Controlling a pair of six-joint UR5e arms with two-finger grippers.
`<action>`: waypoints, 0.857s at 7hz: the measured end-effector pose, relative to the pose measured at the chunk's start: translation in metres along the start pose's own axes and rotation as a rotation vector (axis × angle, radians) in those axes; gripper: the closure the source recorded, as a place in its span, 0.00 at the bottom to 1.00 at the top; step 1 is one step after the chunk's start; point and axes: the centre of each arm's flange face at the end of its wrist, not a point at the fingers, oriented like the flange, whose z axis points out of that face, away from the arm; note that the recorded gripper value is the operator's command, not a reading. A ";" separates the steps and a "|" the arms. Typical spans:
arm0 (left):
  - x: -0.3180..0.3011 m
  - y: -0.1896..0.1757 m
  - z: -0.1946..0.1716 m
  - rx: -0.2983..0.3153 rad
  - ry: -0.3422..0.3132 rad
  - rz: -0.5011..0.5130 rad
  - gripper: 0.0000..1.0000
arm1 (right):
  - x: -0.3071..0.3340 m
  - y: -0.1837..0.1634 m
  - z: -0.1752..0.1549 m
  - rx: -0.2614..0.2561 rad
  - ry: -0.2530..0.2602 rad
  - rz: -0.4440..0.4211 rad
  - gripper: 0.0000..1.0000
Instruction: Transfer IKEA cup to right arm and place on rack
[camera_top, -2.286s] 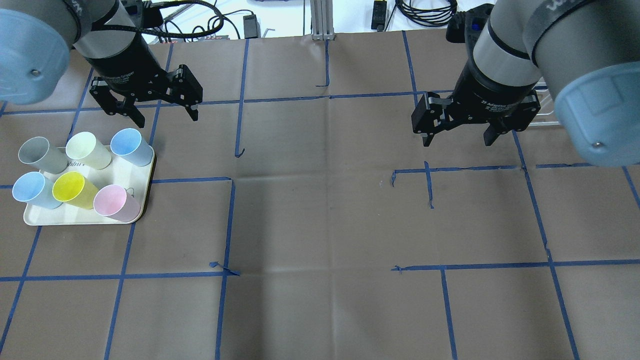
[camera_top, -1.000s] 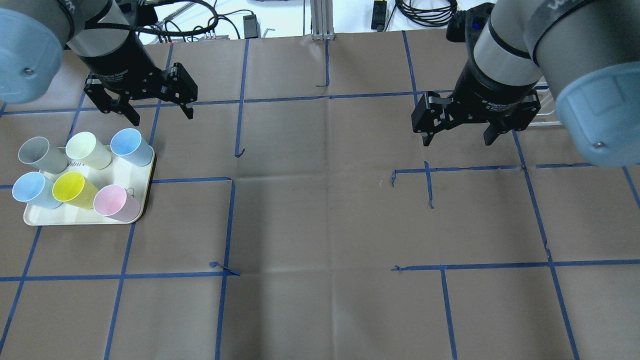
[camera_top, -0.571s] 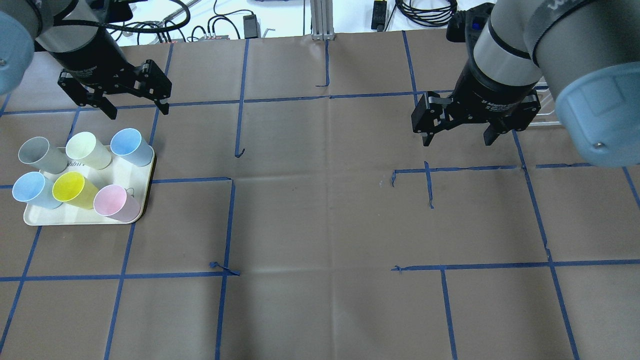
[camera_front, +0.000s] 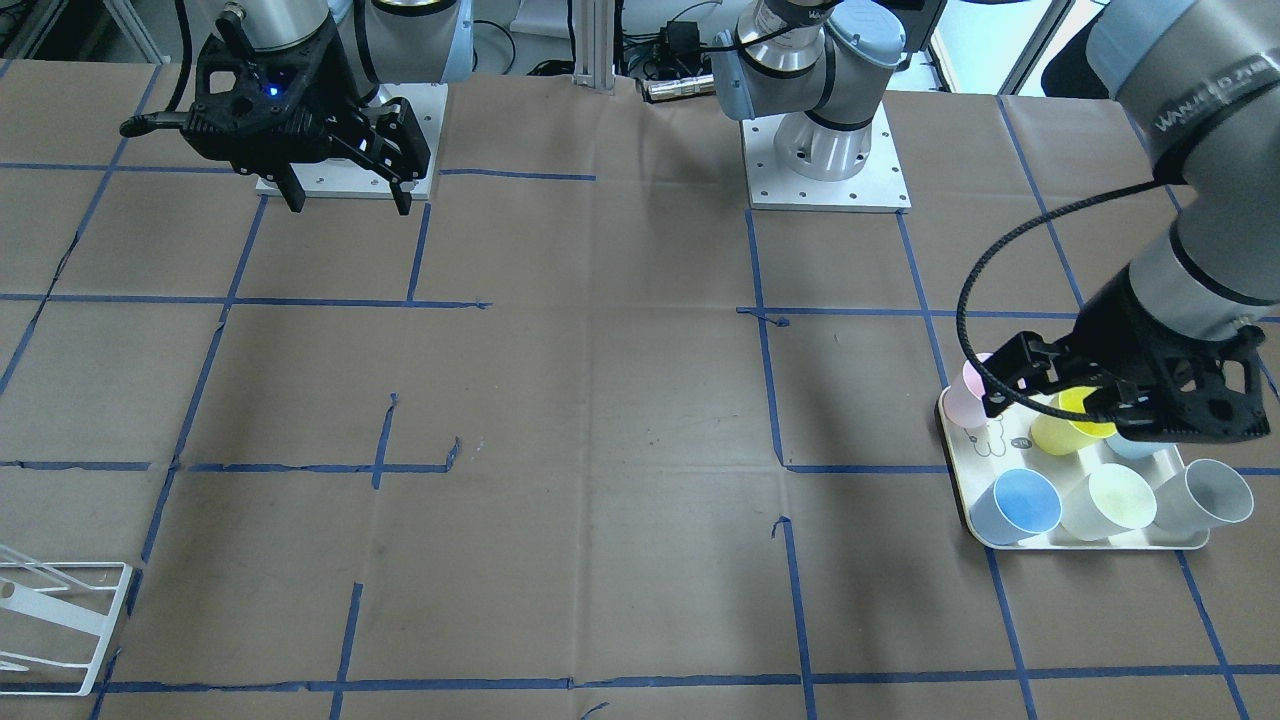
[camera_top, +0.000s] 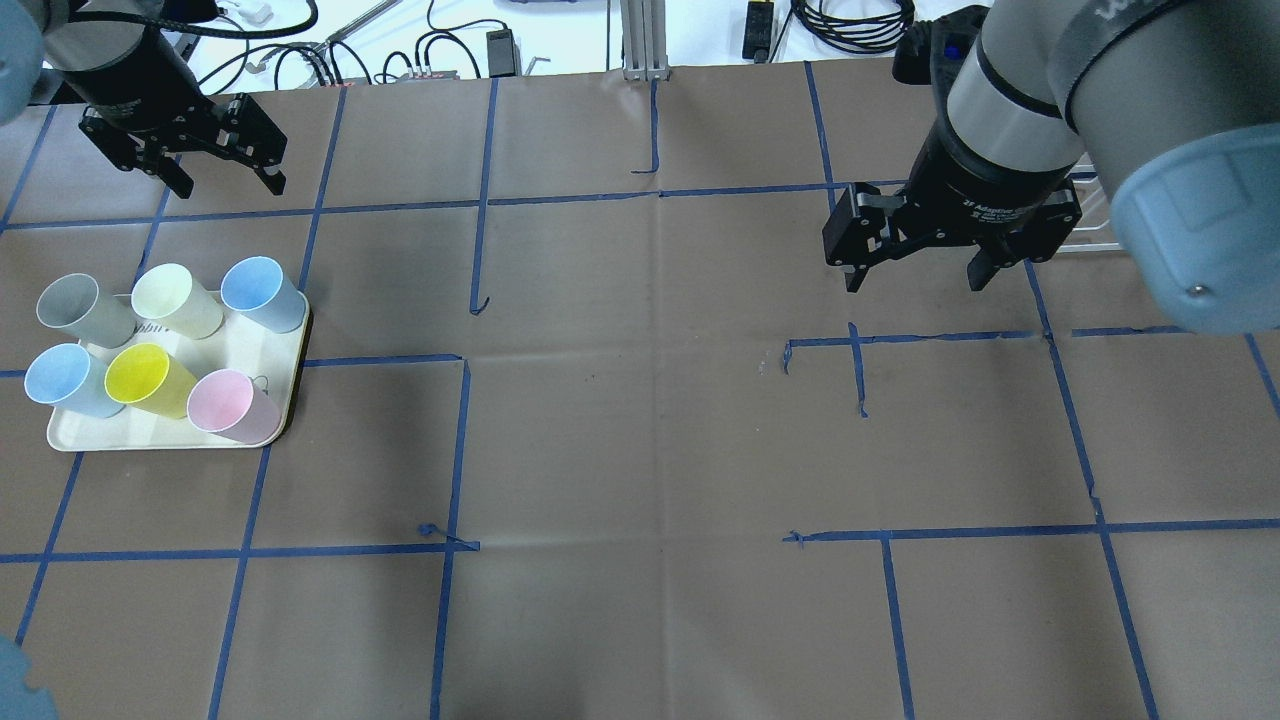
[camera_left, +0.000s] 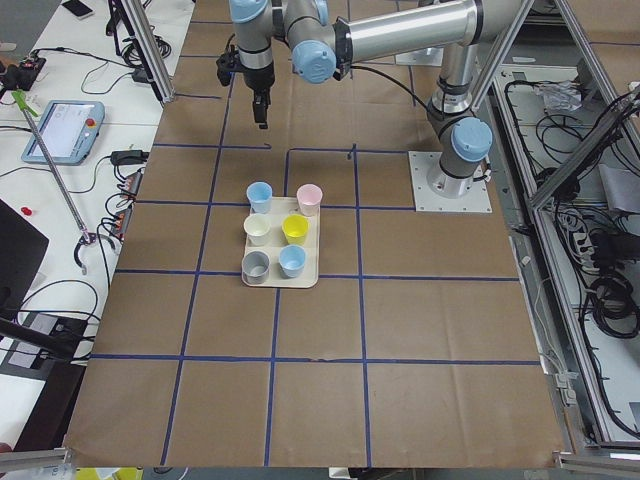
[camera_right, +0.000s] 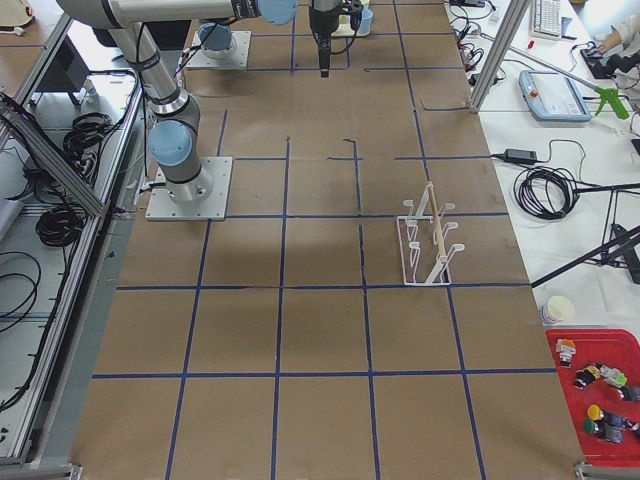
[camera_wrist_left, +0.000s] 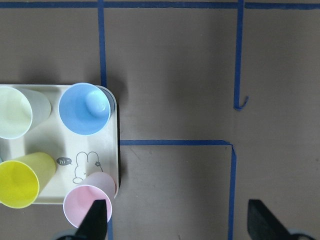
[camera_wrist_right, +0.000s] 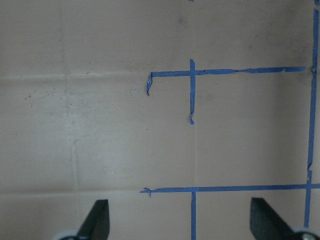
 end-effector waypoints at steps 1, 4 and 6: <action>-0.022 -0.009 0.005 -0.001 -0.001 0.003 0.01 | 0.000 0.000 0.000 0.000 0.000 0.000 0.00; -0.053 -0.016 0.033 -0.036 0.009 -0.008 0.01 | 0.000 0.000 0.001 -0.002 0.000 0.000 0.00; -0.053 -0.022 0.075 -0.069 0.025 -0.031 0.01 | 0.000 0.000 0.001 -0.001 0.001 0.000 0.00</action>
